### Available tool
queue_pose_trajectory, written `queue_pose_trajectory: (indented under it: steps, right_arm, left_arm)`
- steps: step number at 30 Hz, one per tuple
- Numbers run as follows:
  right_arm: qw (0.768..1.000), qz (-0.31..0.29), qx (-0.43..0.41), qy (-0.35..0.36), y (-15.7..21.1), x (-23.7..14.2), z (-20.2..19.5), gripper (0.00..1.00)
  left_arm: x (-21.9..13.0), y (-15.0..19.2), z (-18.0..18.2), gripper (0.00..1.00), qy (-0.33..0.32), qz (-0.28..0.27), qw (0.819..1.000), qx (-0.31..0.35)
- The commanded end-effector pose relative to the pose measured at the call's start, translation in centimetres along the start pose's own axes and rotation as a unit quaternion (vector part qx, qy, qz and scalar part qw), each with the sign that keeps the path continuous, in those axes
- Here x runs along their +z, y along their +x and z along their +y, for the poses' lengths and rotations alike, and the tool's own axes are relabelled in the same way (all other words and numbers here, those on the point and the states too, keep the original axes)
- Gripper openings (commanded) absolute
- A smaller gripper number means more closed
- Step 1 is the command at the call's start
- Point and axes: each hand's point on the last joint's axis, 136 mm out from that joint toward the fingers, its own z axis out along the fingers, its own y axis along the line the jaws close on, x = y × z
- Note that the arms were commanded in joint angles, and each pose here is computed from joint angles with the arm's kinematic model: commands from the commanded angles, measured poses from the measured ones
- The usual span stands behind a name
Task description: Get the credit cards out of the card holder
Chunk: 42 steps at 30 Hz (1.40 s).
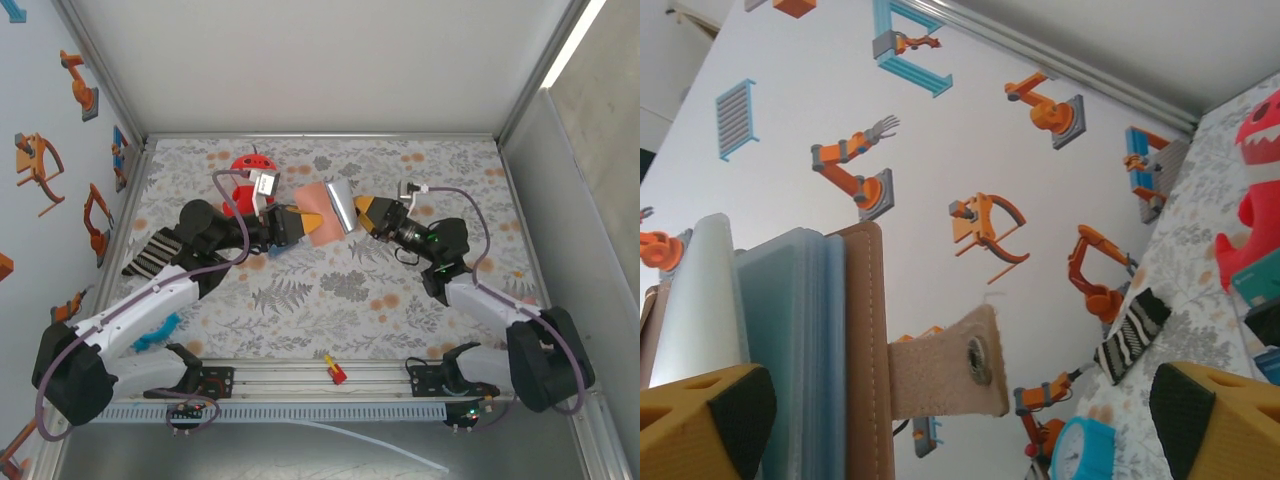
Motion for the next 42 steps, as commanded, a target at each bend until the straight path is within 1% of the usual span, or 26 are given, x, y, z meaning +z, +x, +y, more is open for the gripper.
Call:
queue_pose_trajectory:
  steps: [1,5,12,17,20,22,25,29,30,32,37,42]
  right_arm:
    - [0.996,0.01,-0.013,-0.082,0.4,0.2,3.5,0.95]
    - [0.994,0.027,-0.026,-0.098,1.0,1.1,4.5,0.95]
    - [0.99,0.028,-0.046,-0.129,0.4,1.6,7.4,0.94]
    - [0.989,0.025,-0.05,-0.134,0.3,1.5,8.0,0.88]
    - [0.989,0.023,-0.054,-0.138,0.4,1.2,8.4,0.77]
    - [0.988,0.021,-0.057,-0.141,0.4,1.1,8.7,0.64]
    - [0.99,0.017,-0.052,-0.132,0.3,1.1,8.0,0.49]
    - [0.995,0.008,-0.041,-0.092,0.3,1.3,5.3,0.5]
    - [0.996,0.006,-0.038,-0.078,0.4,1.3,4.5,0.52]
    - [0.998,0.004,-0.033,-0.057,0.6,1.2,3.2,0.61]
    - [0.998,0.006,-0.034,-0.058,1.2,0.6,3.4,0.75]
    - [0.998,0.008,-0.033,-0.059,1.5,0.1,3.8,0.79]
  left_arm:
    - [0.4,-1.1,-0.9,0.0,0.006,-0.012,0.999,0.049]
    - [0.7,-1.2,-0.2,0.0,0.001,-0.015,0.999,0.047]
    - [1.0,-0.9,-0.5,0.0,0.014,-0.014,0.999,0.044]
    - [0.7,-0.9,-0.8,0.0,0.015,-0.017,0.999,0.049]
    - [0.5,-0.7,-0.8,0.0,0.007,-0.014,0.999,0.049]
    - [0.4,-0.5,-0.7,0.0,0.003,-0.012,0.999,0.048]
    - [0.0,-0.3,-1.1,0.0,0.002,-0.012,0.999,0.052]
    - [-0.5,-0.5,-2.8,0.0,0.013,-0.018,0.997,0.077]
    - [-0.6,-0.6,-3.4,0.0,0.018,-0.02,0.996,0.088]
    - [-0.9,-0.8,-4.4,0.0,0.026,-0.025,0.993,0.109]
    - [-1.2,-1.1,-5.8,0.0,0.027,-0.027,0.987,0.155]
    - [-0.8,-2.3,-6.3,0.0,0.027,-0.04,0.981,0.189]
